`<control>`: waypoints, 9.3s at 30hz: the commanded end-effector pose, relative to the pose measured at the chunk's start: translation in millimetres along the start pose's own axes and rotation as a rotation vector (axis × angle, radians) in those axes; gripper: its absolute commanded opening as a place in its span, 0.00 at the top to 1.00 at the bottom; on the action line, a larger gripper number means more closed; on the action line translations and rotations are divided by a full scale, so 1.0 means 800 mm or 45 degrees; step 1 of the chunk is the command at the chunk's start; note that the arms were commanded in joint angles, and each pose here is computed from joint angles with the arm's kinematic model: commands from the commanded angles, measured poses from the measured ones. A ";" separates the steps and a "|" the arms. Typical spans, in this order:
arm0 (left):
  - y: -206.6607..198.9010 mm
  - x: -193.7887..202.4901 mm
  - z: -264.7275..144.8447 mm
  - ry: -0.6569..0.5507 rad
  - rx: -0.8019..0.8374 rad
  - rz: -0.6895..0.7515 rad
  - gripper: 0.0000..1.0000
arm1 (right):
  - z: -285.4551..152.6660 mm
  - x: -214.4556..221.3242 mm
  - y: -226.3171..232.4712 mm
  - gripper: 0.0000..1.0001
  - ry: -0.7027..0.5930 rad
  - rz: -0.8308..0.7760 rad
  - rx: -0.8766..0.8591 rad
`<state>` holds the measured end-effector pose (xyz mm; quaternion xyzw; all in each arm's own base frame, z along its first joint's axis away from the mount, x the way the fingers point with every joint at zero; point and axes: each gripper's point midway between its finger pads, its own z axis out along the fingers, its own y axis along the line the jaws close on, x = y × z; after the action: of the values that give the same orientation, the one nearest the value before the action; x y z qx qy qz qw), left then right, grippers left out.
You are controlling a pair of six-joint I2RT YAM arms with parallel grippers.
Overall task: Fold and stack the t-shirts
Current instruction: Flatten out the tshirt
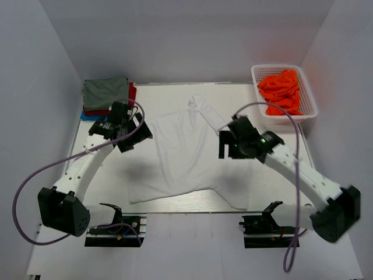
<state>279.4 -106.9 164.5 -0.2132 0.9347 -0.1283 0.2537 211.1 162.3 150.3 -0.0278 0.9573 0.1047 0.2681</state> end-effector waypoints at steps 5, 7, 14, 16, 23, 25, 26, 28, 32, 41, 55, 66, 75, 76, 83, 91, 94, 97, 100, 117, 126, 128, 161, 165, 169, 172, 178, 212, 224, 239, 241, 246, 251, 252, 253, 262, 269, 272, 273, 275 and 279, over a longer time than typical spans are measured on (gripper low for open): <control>-0.054 -0.094 0.053 -0.147 -0.010 0.008 0.00 | 0.087 -0.192 0.012 0.10 -0.319 -0.491 0.402; -0.060 -0.117 0.067 -0.190 -0.060 0.005 0.00 | 0.141 -0.214 0.012 0.10 -0.242 -0.598 0.426; -0.058 -0.152 0.163 -0.074 -0.250 0.020 0.00 | 0.241 -0.291 0.028 0.10 -0.164 -0.621 0.230; -0.053 -0.152 0.197 -0.021 -0.267 0.032 0.00 | 0.263 -0.300 0.037 0.10 -0.160 -0.632 0.127; -0.028 -0.137 0.260 -0.001 -0.328 0.129 0.00 | 0.303 -0.284 0.048 0.10 -0.159 -0.737 -0.038; -0.016 -0.132 0.268 0.015 -0.347 0.121 0.00 | 0.306 -0.271 0.049 0.10 -0.121 -0.737 -0.079; -0.013 -0.128 0.273 0.028 -0.357 0.122 0.00 | 0.310 -0.265 0.045 0.10 -0.102 -0.734 -0.074; -0.002 -0.126 0.282 0.047 -0.378 0.113 0.00 | 0.317 -0.248 0.036 0.10 -0.044 -0.741 -0.058; 0.007 -0.132 0.282 0.042 -0.388 0.092 0.00 | 0.334 -0.227 -0.009 0.10 0.046 -0.712 0.126; 0.068 -0.123 0.293 0.048 -0.521 0.050 0.00 | 0.324 -0.254 -0.103 0.13 -0.016 -0.380 0.330; 0.052 -0.143 0.318 0.057 -0.409 0.199 0.00 | 0.295 -0.365 -0.192 0.60 -0.270 -0.102 0.429; -0.005 -0.169 0.302 -0.005 -0.197 0.344 0.00 | 0.288 -0.351 -0.035 0.45 -0.297 -0.605 -0.196; -0.042 -0.203 0.231 -0.100 -0.113 0.284 0.00 | 0.307 -0.319 0.005 0.45 -0.217 -0.399 -0.276; -0.044 -0.205 0.227 -0.117 -0.103 0.272 0.00 | 0.309 -0.311 0.006 0.45 -0.205 -0.381 -0.266; -0.033 -0.217 0.217 -0.156 -0.168 0.216 0.00 | 0.329 -0.260 -0.039 0.49 -0.071 -0.175 -0.060; -0.027 -0.216 0.244 -0.154 -0.216 0.256 0.00 | 0.316 -0.211 -0.154 0.52 0.025 0.138 0.350; -0.041 -0.221 0.255 -0.146 -0.163 0.257 0.00 | 0.304 -0.214 -0.190 0.52 0.028 0.194 0.385; -0.047 -0.223 0.271 -0.124 -0.137 0.271 0.00 | 0.293 -0.238 -0.192 0.41 -0.005 0.068 0.340; -0.061 -0.234 0.274 -0.138 -0.102 0.271 0.00 | 0.283 -0.261 -0.153 0.38 -0.043 -0.192 0.180; -0.110 -0.110 0.247 0.094 0.181 0.302 0.00 | 0.271 -0.275 -0.095 0.26 -0.108 -0.230 0.126; -0.021 -0.060 0.240 0.177 -0.130 0.218 0.00 | 0.233 -0.138 -0.074 0.24 0.079 -0.152 0.024; 0.007 -0.041 0.234 0.221 -0.203 0.181 0.00 | 0.235 -0.093 -0.075 0.22 0.186 -0.161 0.023; -0.034 -0.121 0.208 0.044 -0.198 0.188 0.00 | 0.232 -0.277 0.001 0.44 -0.109 -0.016 0.177; -0.025 -0.099 0.223 0.122 -0.202 0.188 0.00 | 0.274 -0.272 -0.002 0.44 -0.066 0.009 0.165; -0.013 -0.084 0.234 0.167 -0.233 0.189 0.00 | 0.296 -0.262 -0.005 0.45 -0.031 0.033 0.165; -0.010 -0.080 0.239 0.180 -0.242 0.190 0.00 | 0.306 -0.259 -0.011 0.47 -0.030 0.042 0.184; -0.004 -0.081 0.242 0.175 -0.271 0.193 0.00 | 0.320 -0.244 -0.030 0.50 0.023 0.021 0.225; 0.030 -0.063 0.276 0.228 -0.416 0.212 0.00 | 0.295 -0.341 -0.105 1.00 -0.206 -0.234 0.285; -0.002 -0.092 0.273 0.154 -0.271 0.301 0.00 | 0.295 -0.453 -0.113 0.10 -0.641 -0.292 0.406; -0.019 -0.123 0.191 -0.045 -0.241 0.147 0.00 | 0.225 -0.222 -0.034 0.10 -0.062 -0.140 -0.032; -0.005 -0.116 0.189 -0.032 -0.293 0.152 0.00 | 0.225 -0.188 -0.040 0.10 0.027 -0.099 -0.005; 0.016 -0.082 0.206 0.061 -0.362 0.177 0.00 | 0.233 -0.146 -0.051 0.10 0.114 0.067 0.045; 0.015 -0.084 0.245 0.058 -0.360 0.177 0.00 | 0.250 -0.168 -0.071 0.10 0.085 0.163 0.185; 0.004 -0.103 0.251 0.025 -0.325 0.159 0.00 | 0.270 -0.155 -0.081 0.10 0.148 0.169 0.227; 0.006 -0.096 0.273 0.064 -0.335 0.172 0.00 | 0.268 -0.177 -0.081 0.10 0.115 0.177 0.239; -0.095 -0.206 0.352 -0.089 -0.075 0.284 0.00 | 0.317 -0.319 -0.113 0.10 -0.111 0.117 0.324; -0.147 -0.269 0.236 -0.309 0.072 0.337 0.00 | 0.186 -0.419 -0.032 0.10 -0.498 -0.173 0.050; -0.150 -0.274 0.190 -0.338 0.074 0.323 0.00 | 0.144 -0.417 -0.012 0.10 -0.524 -0.207 0.009; -0.153 -0.270 0.173 -0.345 0.074 0.330 0.00 | 0.150 -0.396 -0.005 0.10 -0.471 -0.212 -0.005; -0.131 -0.244 0.154 -0.300 0.001 0.283 0.00 | 0.122 -0.372 0.009 0.10 -0.461 -0.171 -0.032; -0.040 -0.162 0.097 -0.194 -0.152 0.048 0.00 | 0.142 -0.234 -0.015 0.10 -0.197 -0.008 0.010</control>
<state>496.0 -110.6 146.6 -0.1431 0.9295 -0.0612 0.3343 481.0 185.7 226.0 -0.0592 0.8896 0.1071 0.4400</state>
